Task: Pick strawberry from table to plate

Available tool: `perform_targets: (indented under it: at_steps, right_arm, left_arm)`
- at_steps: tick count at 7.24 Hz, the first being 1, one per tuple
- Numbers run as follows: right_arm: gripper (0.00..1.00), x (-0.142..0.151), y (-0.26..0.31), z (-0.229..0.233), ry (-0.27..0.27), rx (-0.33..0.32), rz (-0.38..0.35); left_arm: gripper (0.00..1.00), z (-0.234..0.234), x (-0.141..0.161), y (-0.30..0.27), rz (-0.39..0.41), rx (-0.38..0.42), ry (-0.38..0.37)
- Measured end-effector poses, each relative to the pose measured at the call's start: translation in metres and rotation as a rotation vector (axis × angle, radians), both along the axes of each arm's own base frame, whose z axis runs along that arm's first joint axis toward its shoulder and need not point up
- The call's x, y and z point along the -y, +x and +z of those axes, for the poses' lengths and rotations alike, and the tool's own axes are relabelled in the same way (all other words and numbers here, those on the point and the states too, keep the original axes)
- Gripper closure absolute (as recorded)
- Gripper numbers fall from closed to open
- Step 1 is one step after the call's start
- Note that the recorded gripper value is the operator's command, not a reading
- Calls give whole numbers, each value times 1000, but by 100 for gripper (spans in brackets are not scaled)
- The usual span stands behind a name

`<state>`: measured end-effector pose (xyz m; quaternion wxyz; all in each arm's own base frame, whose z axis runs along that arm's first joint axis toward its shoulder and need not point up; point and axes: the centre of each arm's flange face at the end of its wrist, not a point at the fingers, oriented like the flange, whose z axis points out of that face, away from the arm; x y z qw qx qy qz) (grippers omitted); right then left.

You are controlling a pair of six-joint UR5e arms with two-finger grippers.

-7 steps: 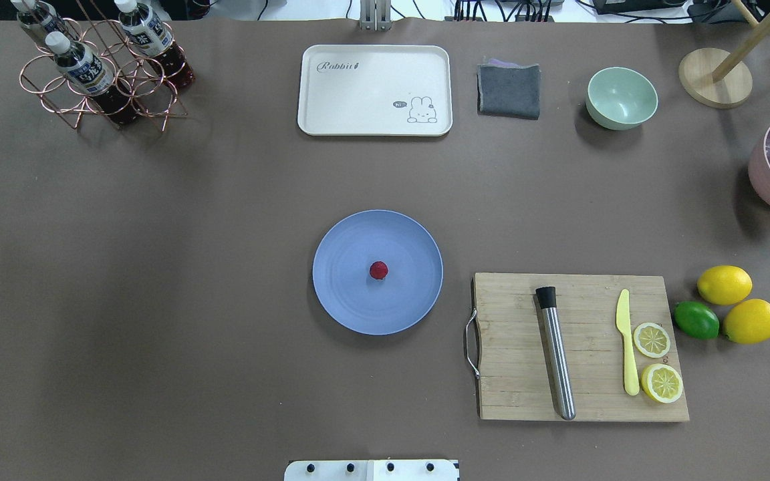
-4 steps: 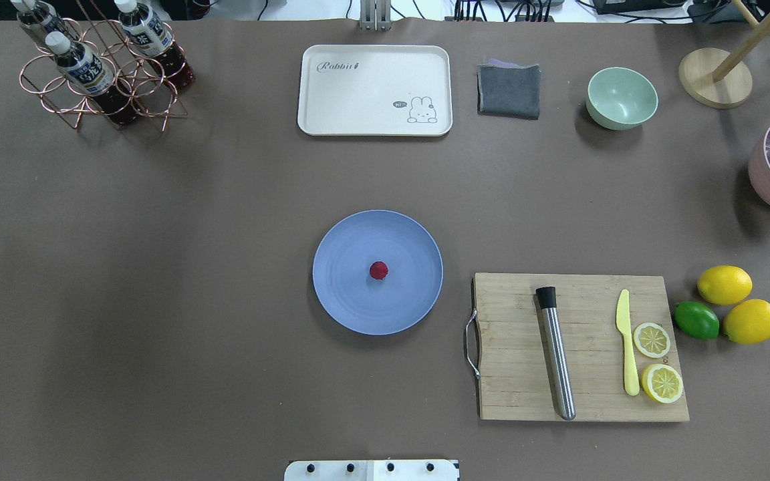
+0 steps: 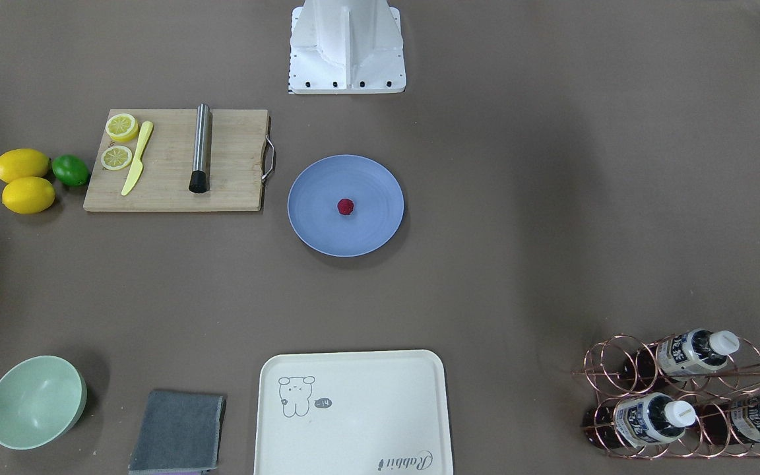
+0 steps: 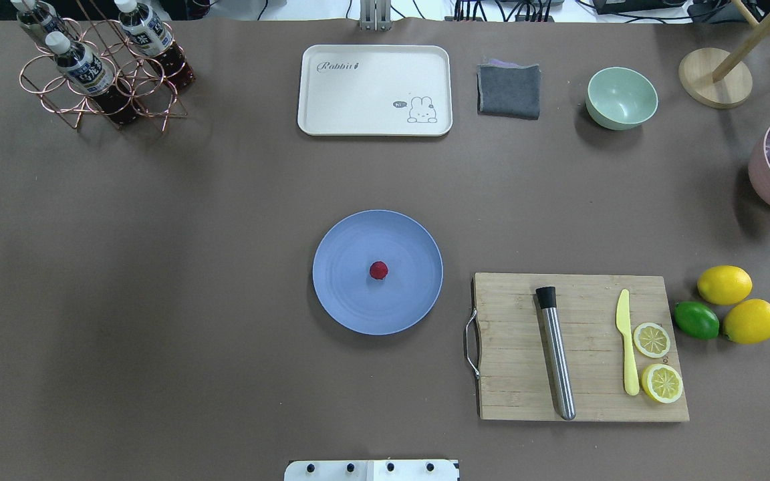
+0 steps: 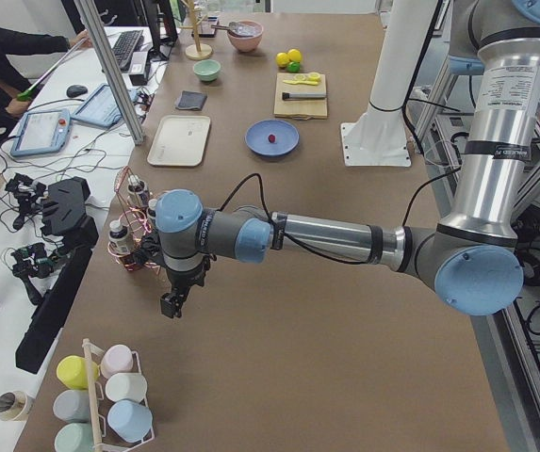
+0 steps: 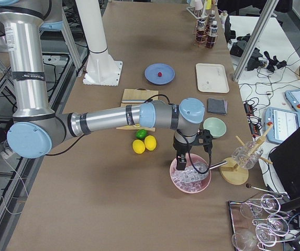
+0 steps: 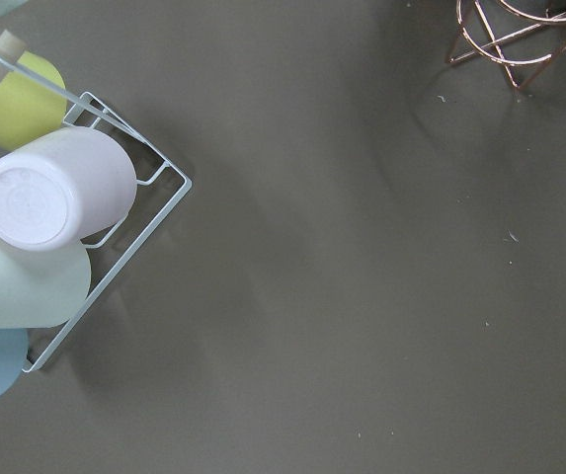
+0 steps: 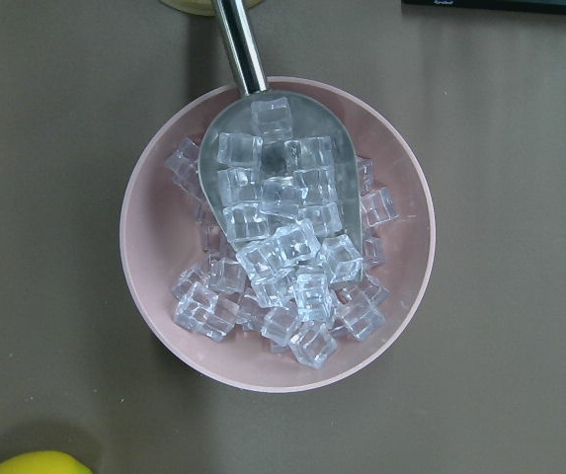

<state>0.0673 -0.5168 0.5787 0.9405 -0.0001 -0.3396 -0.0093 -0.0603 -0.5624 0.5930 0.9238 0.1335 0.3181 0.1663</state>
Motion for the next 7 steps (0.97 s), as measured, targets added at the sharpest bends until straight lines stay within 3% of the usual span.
perform_targets:
  at_steps: [7]
  right_arm:
    - [0,1,-2,10,-19,1,-5]
  left_arm:
    - [2,-1,1,1,2,-1,2]
